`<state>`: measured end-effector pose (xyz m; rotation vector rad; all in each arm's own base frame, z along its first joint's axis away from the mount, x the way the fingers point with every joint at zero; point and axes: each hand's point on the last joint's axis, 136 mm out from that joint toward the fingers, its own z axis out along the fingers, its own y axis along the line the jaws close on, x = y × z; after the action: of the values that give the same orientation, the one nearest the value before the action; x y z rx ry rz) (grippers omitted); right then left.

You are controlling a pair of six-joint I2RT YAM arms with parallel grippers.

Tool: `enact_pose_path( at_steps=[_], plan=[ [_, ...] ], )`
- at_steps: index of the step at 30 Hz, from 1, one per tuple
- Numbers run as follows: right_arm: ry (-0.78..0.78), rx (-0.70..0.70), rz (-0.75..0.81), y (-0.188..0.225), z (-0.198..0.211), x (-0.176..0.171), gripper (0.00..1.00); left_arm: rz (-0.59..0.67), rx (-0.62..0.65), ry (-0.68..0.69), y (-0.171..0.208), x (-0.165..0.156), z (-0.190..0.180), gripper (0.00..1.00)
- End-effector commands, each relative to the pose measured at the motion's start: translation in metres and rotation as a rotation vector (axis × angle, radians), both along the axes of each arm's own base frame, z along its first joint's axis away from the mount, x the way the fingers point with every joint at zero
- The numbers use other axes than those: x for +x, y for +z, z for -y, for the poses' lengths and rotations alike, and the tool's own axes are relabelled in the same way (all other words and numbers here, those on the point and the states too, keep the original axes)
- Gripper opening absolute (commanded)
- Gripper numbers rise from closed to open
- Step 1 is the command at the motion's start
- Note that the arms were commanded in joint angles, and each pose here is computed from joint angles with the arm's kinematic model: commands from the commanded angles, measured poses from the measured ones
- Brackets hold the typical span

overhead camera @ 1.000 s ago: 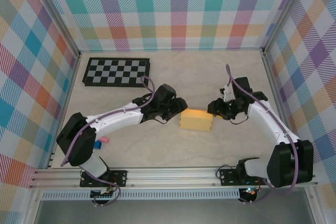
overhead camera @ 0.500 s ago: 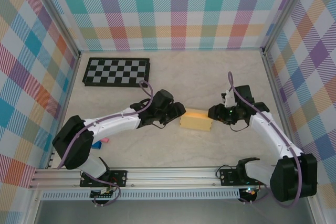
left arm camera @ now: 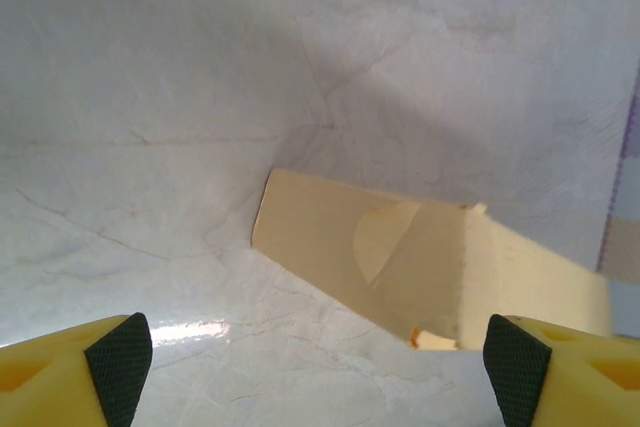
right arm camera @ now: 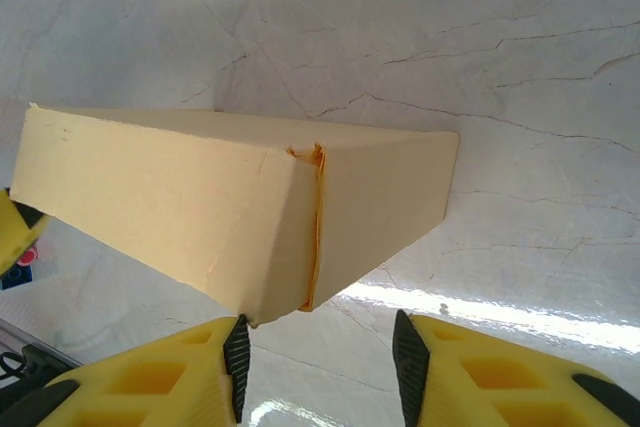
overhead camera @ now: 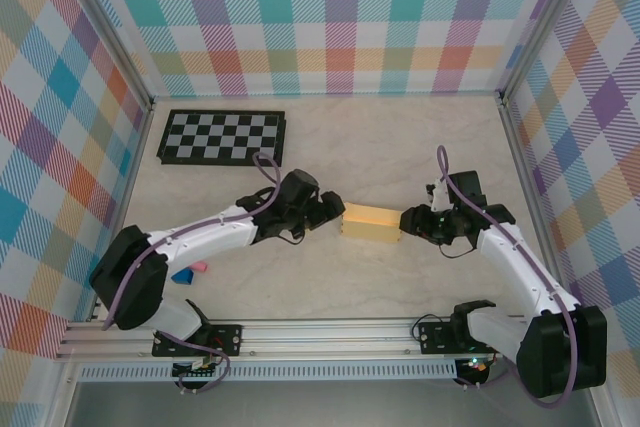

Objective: Fold the paper box

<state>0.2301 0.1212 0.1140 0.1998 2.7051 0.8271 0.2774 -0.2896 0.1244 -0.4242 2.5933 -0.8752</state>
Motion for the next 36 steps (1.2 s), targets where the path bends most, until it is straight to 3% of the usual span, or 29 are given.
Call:
enact_pose_path(
  at_steps=[1, 8, 12, 23, 27, 30, 32, 36],
  plan=[
    [-0.02, -0.004, 0.016, 0.01, 0.001, 0.004, 0.5, 0.091, -0.029, -0.024, 0.042, 0.015, -0.007, 0.91],
    [-0.045, -0.037, 0.082, 0.048, 0.008, 0.015, 0.65, 0.103, 0.042, -0.143, 0.055, 0.018, -0.001, 0.91],
    [-0.022, -0.018, 0.04, 0.056, 0.002, 0.017, 0.68, 0.056, 0.082, -0.234, 0.046, 0.016, 0.009, 0.91],
    [0.107, 0.029, -0.021, 0.036, -0.013, 0.021, 0.8, -0.039, 0.093, -0.295, 0.021, 0.013, 0.022, 0.9],
    [0.26, 0.011, 0.165, 0.042, -0.018, 0.022, 0.8, -0.032, 0.062, -0.29, 0.023, 0.019, 0.024, 0.9],
    [0.432, -0.108, 0.43, 0.06, -0.016, 0.018, 0.78, -0.05, 0.071, -0.24, 0.021, 0.028, 0.009, 0.9],
    [0.601, -0.231, 0.615, 0.069, -0.017, 0.014, 0.8, -0.052, 0.069, -0.216, 0.022, 0.033, -0.003, 0.91],
    [0.984, -0.311, 0.841, 0.077, -0.035, -0.004, 0.85, -0.067, 0.066, -0.201, 0.017, 0.037, -0.016, 0.91]
  ],
)
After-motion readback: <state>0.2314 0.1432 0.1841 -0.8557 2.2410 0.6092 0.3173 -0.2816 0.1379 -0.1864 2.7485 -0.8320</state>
